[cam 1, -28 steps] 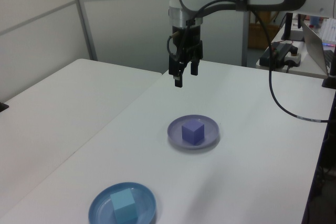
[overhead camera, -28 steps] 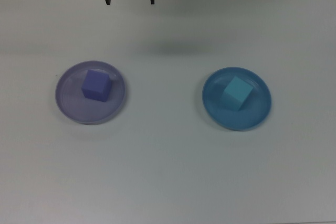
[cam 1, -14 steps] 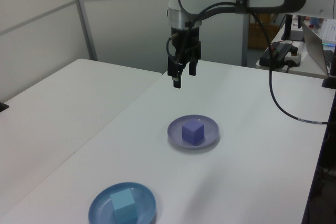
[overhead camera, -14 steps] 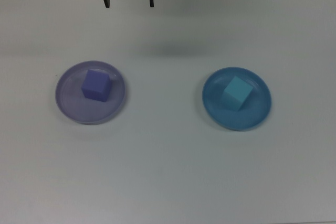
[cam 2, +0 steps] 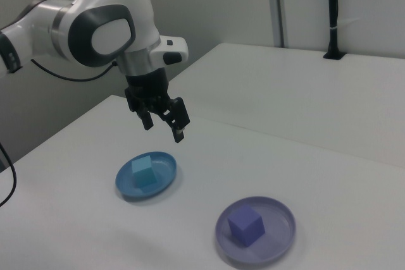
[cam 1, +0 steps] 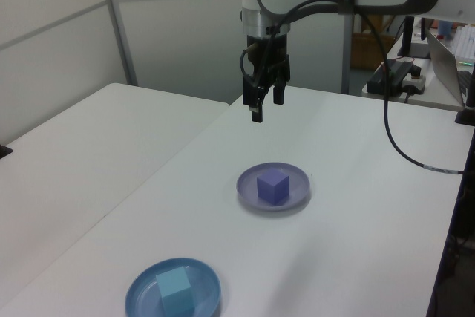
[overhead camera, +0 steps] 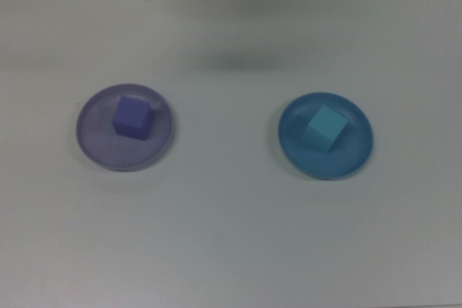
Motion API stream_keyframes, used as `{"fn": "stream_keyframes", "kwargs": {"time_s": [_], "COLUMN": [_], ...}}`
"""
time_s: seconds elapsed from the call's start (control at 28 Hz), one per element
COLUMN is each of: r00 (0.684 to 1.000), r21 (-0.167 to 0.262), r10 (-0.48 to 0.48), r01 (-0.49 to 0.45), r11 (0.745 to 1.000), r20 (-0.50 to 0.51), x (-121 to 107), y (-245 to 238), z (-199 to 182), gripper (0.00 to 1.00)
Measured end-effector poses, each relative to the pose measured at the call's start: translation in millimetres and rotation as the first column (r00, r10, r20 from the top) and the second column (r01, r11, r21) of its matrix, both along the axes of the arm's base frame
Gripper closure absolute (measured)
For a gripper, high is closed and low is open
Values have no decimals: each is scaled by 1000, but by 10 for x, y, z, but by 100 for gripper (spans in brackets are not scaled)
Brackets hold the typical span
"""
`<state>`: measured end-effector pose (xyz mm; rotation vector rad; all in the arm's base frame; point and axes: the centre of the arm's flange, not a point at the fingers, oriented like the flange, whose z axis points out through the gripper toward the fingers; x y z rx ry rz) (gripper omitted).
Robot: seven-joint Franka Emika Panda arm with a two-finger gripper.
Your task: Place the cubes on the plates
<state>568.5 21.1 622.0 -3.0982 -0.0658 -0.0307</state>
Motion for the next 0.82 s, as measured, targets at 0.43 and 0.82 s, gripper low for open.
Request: {"fn": "stream_keyframes", "kwargs": {"time_s": [0.43,0.82], "r00": [1000,1000], "r21": [0,0], "r10": [0,1], "r01": [0,-1], "r11": [1000,1000], "r20": [3,3], "x": [-11,-11], "y": [2,8], "z": [18,17], "gripper": [0,0]}}
